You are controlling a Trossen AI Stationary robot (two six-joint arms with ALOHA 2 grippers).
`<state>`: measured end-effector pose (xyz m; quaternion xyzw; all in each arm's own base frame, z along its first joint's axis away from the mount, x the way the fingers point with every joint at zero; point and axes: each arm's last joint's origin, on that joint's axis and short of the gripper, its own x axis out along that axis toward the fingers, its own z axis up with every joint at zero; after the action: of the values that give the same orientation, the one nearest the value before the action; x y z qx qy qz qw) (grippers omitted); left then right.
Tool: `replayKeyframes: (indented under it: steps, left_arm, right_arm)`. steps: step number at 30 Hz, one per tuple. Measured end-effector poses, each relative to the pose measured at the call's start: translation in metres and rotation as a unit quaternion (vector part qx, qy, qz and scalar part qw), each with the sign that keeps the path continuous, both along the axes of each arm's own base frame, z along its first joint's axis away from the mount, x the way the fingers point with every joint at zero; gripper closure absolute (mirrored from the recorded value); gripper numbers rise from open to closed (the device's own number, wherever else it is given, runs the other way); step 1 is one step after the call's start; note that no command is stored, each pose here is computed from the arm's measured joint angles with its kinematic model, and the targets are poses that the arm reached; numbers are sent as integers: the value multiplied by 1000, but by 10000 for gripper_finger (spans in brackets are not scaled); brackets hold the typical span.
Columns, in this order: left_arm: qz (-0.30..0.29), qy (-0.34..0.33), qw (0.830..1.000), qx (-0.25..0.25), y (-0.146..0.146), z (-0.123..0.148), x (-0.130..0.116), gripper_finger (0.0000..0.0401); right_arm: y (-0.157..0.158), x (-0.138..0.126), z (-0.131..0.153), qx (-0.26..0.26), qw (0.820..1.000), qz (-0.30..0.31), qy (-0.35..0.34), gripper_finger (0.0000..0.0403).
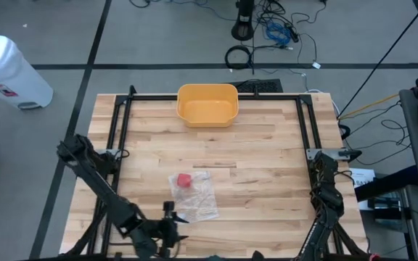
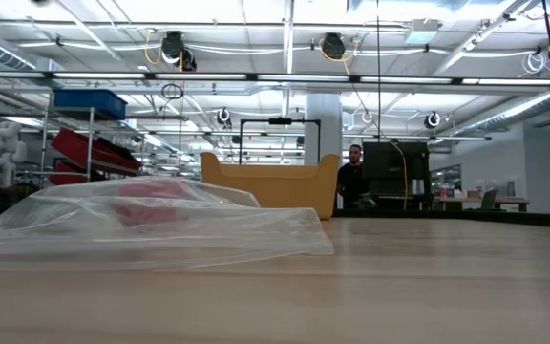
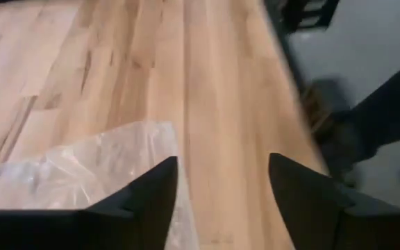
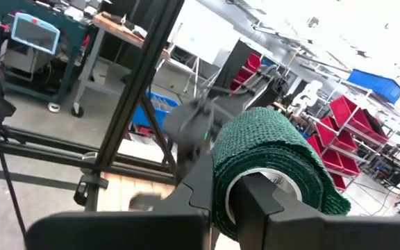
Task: Roll bandage
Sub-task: Put the rolled green bandage into the transparent zip bag
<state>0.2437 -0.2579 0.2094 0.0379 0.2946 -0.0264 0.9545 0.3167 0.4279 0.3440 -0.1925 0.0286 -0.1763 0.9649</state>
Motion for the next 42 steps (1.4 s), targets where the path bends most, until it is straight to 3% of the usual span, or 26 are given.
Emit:
replayKeyframes:
  steps: [7,14,27,42]
  left_arm:
    - [7,46,997,69,-3,-62,22,102]
    - [38,63,994,79,-7,-106,28,86]
    - [63,50,992,97,-4,-114,31,85]
    - [50,69,993,85,-4,-116,31,86]
  right_arm:
    - [-2,2,-10,8,1000,-12,12,380]
    - [-3,2,-15,14,1000,-14,17,380]
    - [-16,10,-36,31,998,-34,40,380]
    - [-21,16,-37,44,998,-40,38,380]
